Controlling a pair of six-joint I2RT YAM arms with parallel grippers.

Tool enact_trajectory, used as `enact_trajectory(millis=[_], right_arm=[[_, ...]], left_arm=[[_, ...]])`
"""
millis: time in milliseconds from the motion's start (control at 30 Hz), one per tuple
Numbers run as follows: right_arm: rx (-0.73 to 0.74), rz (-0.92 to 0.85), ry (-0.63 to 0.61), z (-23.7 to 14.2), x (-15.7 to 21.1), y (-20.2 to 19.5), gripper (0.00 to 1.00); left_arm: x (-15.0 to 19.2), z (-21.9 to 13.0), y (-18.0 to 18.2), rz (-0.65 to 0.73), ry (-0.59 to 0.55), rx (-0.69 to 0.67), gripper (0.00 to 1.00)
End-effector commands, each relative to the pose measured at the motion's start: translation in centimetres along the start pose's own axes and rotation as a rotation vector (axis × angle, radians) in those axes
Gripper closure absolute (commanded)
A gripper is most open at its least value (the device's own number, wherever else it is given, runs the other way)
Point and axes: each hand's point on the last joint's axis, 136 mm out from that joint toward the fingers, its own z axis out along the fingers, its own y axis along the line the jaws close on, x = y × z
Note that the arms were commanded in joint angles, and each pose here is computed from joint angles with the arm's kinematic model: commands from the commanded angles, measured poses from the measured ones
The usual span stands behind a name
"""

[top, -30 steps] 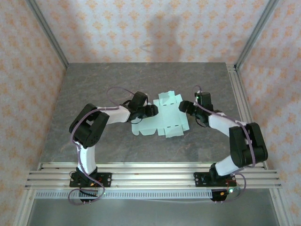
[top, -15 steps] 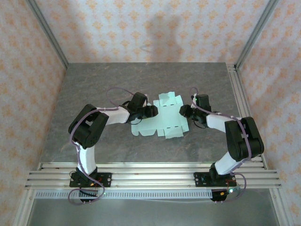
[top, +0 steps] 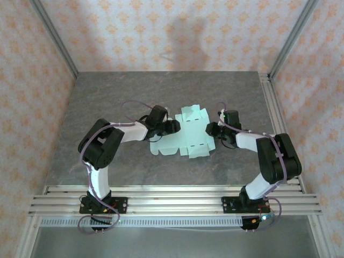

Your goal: Fold the paper box

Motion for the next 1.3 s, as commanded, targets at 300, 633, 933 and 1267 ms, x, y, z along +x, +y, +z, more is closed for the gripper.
enact_trajectory(millis=[300,633,933,1267], right_arm=[[0.063,-0.079,-0.041,-1.4,-1.0,-0.1,1.0],[0.428,-0.286,-0.123,-2.2,-2.5,-0.2,1.0],[0.78,-0.52,-0.214,-2.3,-3.0,1.7,1.0],[1.051,-0.677,-0.197,-0.5,-3.5,3.7,1.0]], left_arm=[[2.6,0.0,3.3,-0.056,0.073,-0.1,0.4],[-1.7,-6.0,1.5,-0.011,-0.138,-0.137,0.12],[-3.3,-10.2,4.8,-0.047,-0.217,-0.211,0.02],[-4.2,-13.0,6.8,-0.051,-0.271,-0.284,0.0]])
